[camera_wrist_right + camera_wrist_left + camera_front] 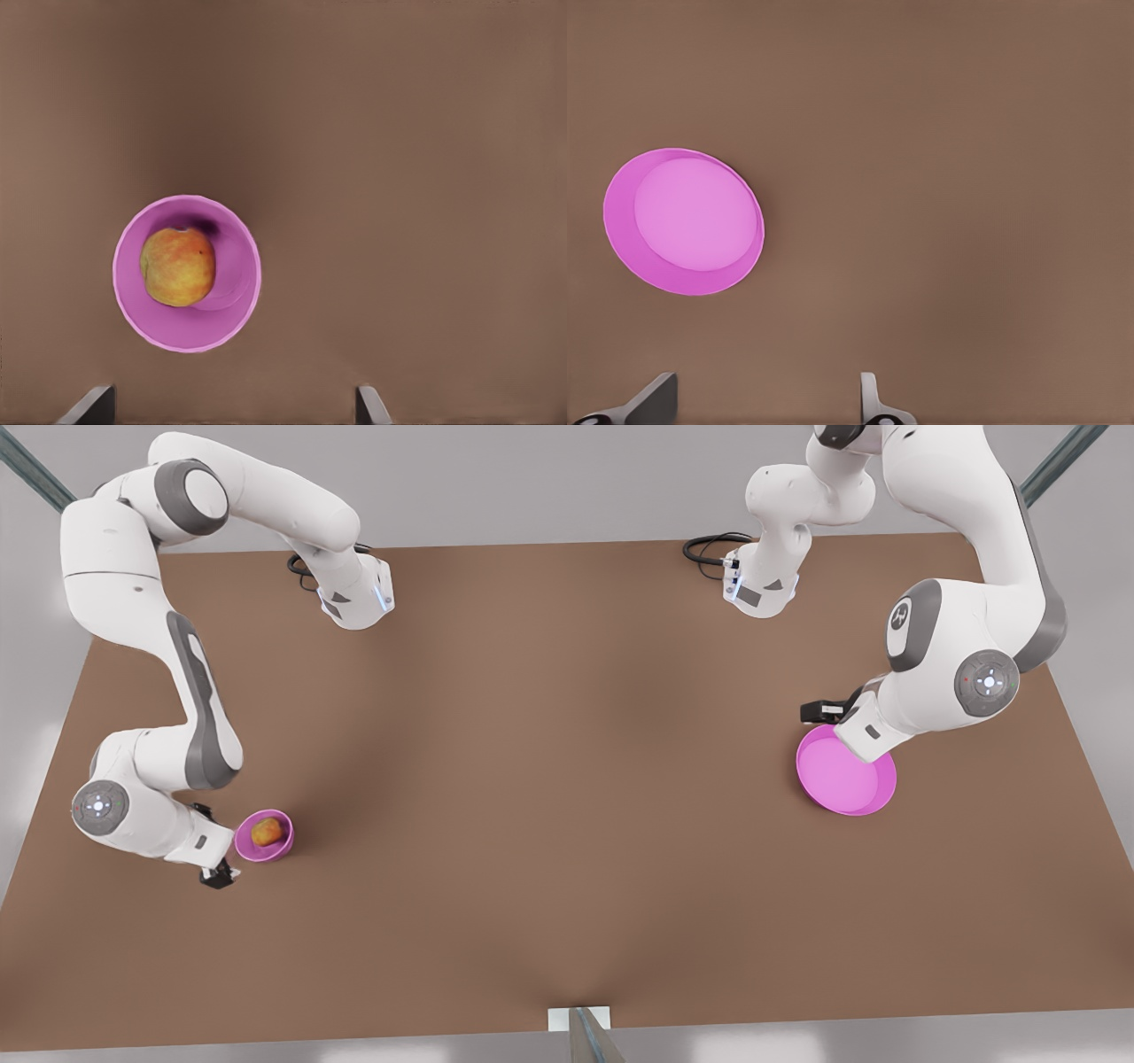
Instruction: Use the left arm to pick up the apple from the plate, transfer it to the gripper of the right arm, and then use the right arm to place it into the bowl
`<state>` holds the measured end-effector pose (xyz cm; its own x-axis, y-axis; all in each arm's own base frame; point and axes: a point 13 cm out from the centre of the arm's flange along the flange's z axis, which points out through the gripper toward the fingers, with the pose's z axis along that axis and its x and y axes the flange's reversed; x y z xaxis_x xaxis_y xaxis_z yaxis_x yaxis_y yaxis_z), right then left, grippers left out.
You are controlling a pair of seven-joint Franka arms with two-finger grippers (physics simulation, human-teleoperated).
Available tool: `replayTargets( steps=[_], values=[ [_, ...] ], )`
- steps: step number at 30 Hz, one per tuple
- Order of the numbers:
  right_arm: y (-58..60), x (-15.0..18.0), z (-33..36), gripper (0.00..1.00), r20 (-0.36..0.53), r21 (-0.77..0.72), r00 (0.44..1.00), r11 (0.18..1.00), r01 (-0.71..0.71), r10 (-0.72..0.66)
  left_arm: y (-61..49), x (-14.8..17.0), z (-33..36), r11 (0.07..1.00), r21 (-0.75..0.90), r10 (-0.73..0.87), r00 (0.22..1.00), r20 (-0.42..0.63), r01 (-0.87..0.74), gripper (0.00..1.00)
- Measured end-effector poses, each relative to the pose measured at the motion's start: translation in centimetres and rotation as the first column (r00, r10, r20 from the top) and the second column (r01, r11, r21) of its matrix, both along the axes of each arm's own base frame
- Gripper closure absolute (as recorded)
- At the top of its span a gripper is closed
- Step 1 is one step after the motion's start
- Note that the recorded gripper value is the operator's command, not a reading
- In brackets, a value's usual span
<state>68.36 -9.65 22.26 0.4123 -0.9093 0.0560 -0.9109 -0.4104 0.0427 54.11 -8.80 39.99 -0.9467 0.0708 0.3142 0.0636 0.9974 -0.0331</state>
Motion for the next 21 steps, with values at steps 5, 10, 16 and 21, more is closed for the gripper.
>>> replayTargets(
  steps=[5, 10, 16, 21],
  values=[
    [6.3, 2.0, 8.2, 0.00, 0.004, -0.033, 0.942, 0.941, 0.336, -0.336, 0.0, 0.1, 0.1, 1.000, 0.000, 0.002, 1.000, 0.004, -0.002, 0.00],
    [8.8, -4.8, 16.4, 0.00, 0.025, -0.164, 0.711, 0.699, 0.696, -0.702, 0.0, 0.1, 0.0, 1.000, 0.001, 0.003, 1.000, 0.003, -0.003, 0.00],
    [11.0, -11.1, 18.3, 0.00, 0.000, -0.184, 0.389, 0.383, 0.905, -0.921, -0.1, 0.1, 0.3, 1.000, -0.001, 0.000, 1.000, 0.009, 0.000, 0.00],
    [11.1, -11.6, 18.3, 0.00, 0.026, -0.189, 0.175, 0.167, 0.968, -0.984, -0.3, 0.1, 0.3, 1.000, -0.001, -0.004, 1.000, 0.007, 0.004, 0.00]
  ],
)
